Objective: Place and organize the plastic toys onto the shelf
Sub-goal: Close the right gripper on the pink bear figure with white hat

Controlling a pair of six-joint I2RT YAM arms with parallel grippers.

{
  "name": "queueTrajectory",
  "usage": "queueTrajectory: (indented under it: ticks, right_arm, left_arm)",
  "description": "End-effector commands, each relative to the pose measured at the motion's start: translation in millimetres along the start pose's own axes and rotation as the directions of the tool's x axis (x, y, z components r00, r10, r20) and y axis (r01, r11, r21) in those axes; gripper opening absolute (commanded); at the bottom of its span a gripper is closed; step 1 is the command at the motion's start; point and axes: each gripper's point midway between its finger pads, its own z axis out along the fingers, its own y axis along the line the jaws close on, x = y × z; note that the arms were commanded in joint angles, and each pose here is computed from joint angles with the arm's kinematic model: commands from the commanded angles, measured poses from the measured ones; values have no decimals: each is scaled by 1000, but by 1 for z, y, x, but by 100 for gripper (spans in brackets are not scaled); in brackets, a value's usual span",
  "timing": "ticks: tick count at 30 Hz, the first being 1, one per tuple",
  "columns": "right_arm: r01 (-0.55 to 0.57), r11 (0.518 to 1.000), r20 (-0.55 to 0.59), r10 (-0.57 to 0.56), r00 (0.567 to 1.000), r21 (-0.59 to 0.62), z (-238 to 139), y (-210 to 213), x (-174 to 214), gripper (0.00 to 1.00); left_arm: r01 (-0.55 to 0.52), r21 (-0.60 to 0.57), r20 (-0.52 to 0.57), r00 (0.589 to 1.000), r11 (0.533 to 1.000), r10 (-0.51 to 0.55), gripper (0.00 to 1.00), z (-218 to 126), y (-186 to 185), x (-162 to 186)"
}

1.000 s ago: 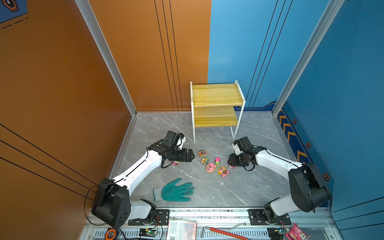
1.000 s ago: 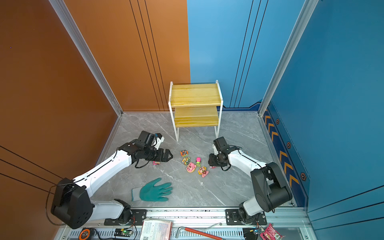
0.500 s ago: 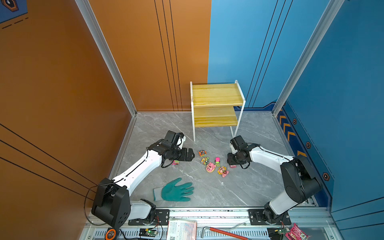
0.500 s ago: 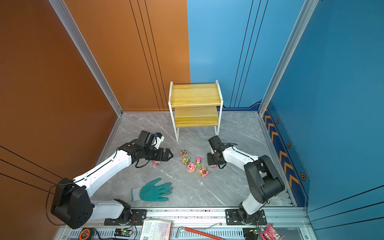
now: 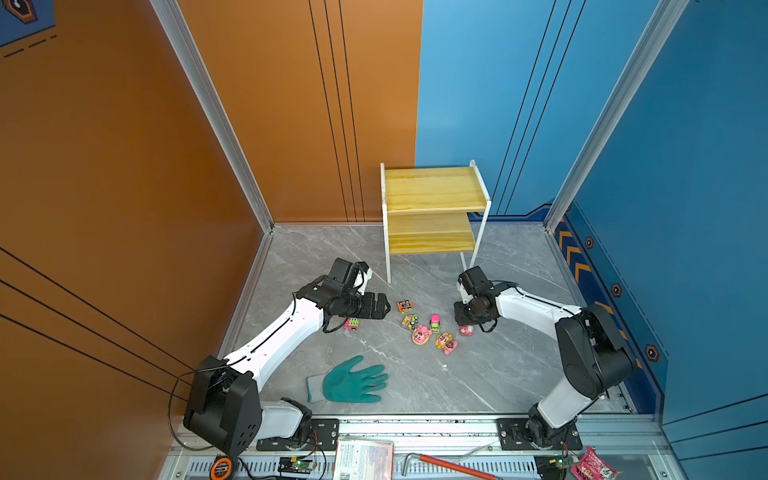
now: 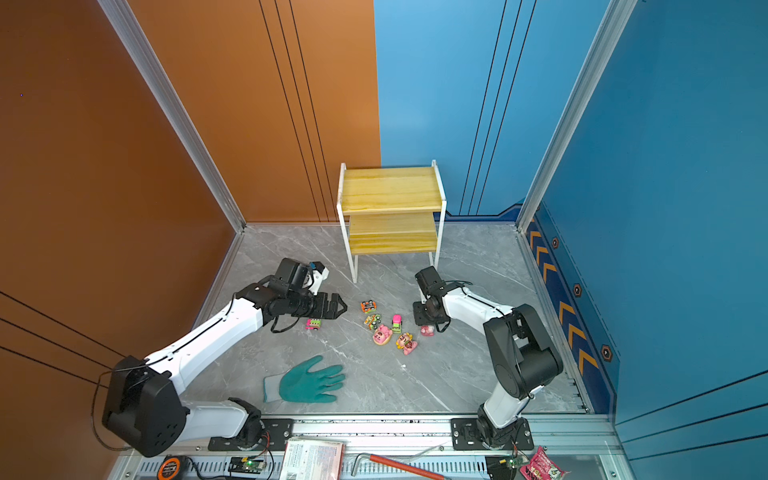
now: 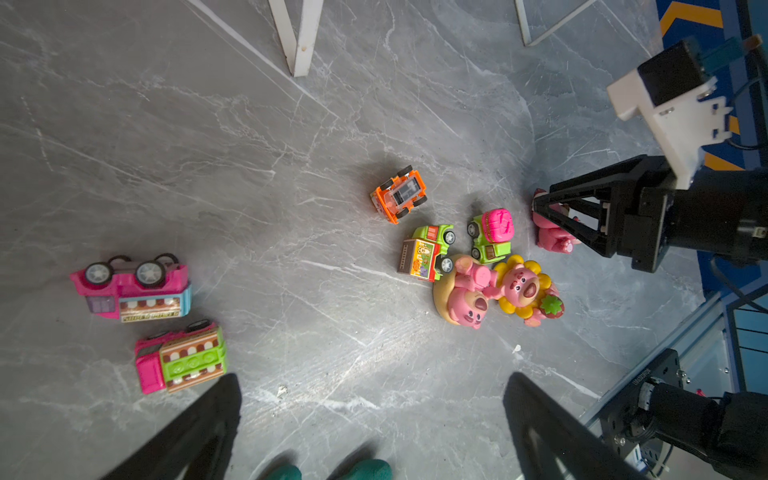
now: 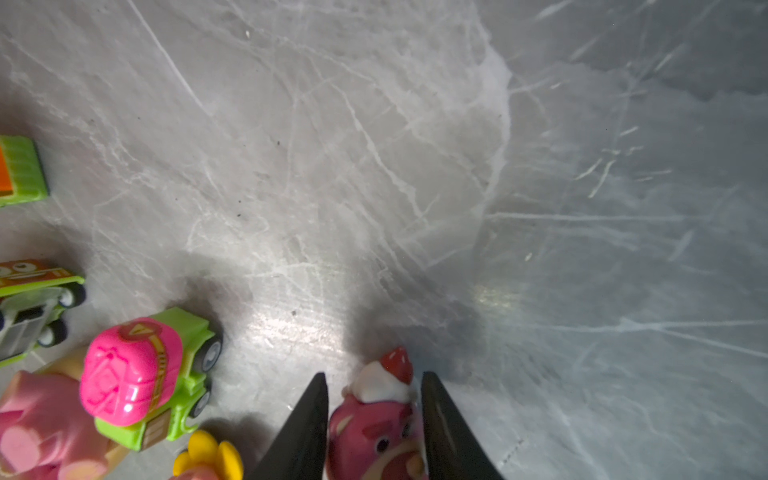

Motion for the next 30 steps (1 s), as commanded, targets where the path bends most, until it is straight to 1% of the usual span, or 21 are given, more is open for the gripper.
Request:
queueTrajectory:
  ticks: [1, 5, 7, 13, 16, 17, 19, 27, 30]
  right_arm:
    - [11, 1000, -37, -10, 999, 19, -4, -6, 12, 43]
    - [1, 1000, -33, -1, 999, 22, -5, -10, 19, 49]
    - [-18, 1000, -21, 18, 1000, -8, -6, -8, 20, 51]
    - [-72, 986, 19, 76, 997, -148, -4, 3, 20, 56]
    - [-107, 964, 36, 119, 992, -242, -3, 10, 18, 56]
    - [-122, 956, 34, 136, 990, -267, -2, 12, 19, 56]
    - [-138, 941, 45, 159, 986, -308, 0, 13, 18, 57]
    - [-109, 932, 71, 142, 987, -346, -4, 16, 17, 56]
    - [-100, 936, 78, 134, 988, -337, -7, 16, 18, 55]
  left_arm:
    - [-17, 27, 5, 1000, 999, 17, 100, -2, -9, -6]
    - [-13, 37, 13, 1000, 999, 13, 100, -5, -12, -7]
    - [-14, 41, 13, 1000, 999, 14, 100, -6, -13, -7]
    - [-2, 56, 11, 1000, 998, 2, 100, -7, -16, -6]
    - [1, 60, 16, 1000, 998, -2, 100, -9, -17, -7]
    - [-6, 71, 45, 999, 997, 3, 100, -15, -23, -17]
    - [-2, 77, 56, 998, 997, -2, 100, -18, -25, -19]
    - [6, 91, 78, 997, 996, -13, 100, -23, -29, -22]
    - [11, 92, 83, 996, 996, -18, 100, -22, -29, -23]
